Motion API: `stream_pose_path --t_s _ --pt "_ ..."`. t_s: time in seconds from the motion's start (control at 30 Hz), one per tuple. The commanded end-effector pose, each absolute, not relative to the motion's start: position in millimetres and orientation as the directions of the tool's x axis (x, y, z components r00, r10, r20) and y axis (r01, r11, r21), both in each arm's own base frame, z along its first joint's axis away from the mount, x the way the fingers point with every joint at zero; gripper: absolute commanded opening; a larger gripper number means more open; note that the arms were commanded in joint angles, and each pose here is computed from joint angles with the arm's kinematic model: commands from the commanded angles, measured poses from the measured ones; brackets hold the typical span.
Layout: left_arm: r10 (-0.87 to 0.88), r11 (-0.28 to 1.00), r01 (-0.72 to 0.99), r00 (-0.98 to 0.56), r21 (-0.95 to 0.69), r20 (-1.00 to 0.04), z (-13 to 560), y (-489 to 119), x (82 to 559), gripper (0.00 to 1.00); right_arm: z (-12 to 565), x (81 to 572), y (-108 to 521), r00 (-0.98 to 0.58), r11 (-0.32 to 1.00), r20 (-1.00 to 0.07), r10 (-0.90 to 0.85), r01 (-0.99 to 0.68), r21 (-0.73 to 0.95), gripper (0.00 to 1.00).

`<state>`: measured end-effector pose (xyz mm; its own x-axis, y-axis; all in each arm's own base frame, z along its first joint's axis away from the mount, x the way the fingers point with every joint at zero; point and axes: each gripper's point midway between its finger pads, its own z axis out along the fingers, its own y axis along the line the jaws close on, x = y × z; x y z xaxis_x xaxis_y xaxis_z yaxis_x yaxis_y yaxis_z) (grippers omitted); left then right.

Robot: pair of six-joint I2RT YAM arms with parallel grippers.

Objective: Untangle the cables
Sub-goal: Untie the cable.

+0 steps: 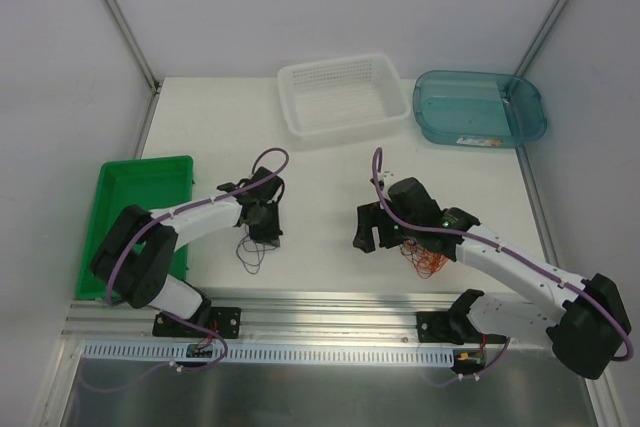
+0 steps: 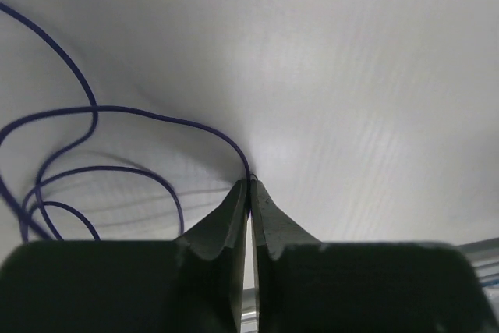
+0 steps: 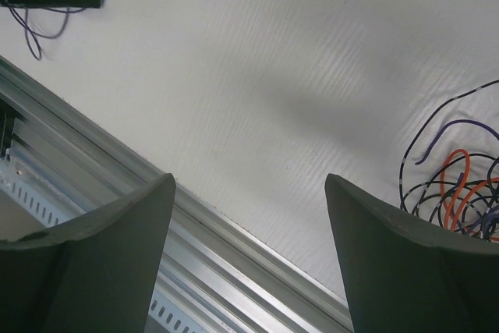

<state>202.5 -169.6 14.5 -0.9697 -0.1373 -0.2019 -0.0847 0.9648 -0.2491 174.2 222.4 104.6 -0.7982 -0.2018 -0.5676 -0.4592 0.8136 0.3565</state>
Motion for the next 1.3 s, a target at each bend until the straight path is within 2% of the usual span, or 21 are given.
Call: stream_pose_path --t_s 0.0,0.13,0.3,0.47,0.67,0.87,1.1,1.27 --pt "-0.115 0.952 -0.049 -0.972 -0.302 -0.204 30 -202 209 0.0 120 178 224 -0.764 0.804 -0.621 -0.175 -0.475 0.357 0.82" --pt "-0.075 0.929 0.021 -0.967 -0.37 -0.243 57 -236 211 0.0 126 179 218 -0.747 0.809 -0.649 -0.144 -0.467 0.357 0.82" --pt "-0.083 0.842 0.115 -0.938 -0.528 -0.337 130 -276 213 0.0 138 177 217 -0.716 0.792 -0.692 -0.09 -0.473 0.387 0.82" --pt "-0.155 0.755 0.187 -0.881 -0.629 -0.447 205 -284 214 0.0 163 173 233 -0.671 0.7 -0.742 -0.01 -0.535 0.474 0.81" --pt "-0.18 0.661 0.266 -0.852 -0.702 -0.492 262 -292 203 0.0 164 178 251 -0.685 0.656 -0.727 0.04 -0.531 0.537 0.79" --pt "-0.203 0.632 0.287 -0.835 -0.72 -0.511 282 -291 199 0.0 182 184 277 -0.68 0.558 -0.725 0.11 -0.561 0.611 0.77" --pt "-0.245 0.625 0.268 -0.824 -0.733 -0.51 291 -290 201 0.0 187 171 312 -0.646 0.442 -0.762 0.051 -0.669 0.597 0.77" --pt "-0.271 0.606 0.277 -0.809 -0.746 -0.521 304 -288 200 0.0 173 169 326 -0.635 0.425 -0.773 0.006 -0.698 0.577 0.76"
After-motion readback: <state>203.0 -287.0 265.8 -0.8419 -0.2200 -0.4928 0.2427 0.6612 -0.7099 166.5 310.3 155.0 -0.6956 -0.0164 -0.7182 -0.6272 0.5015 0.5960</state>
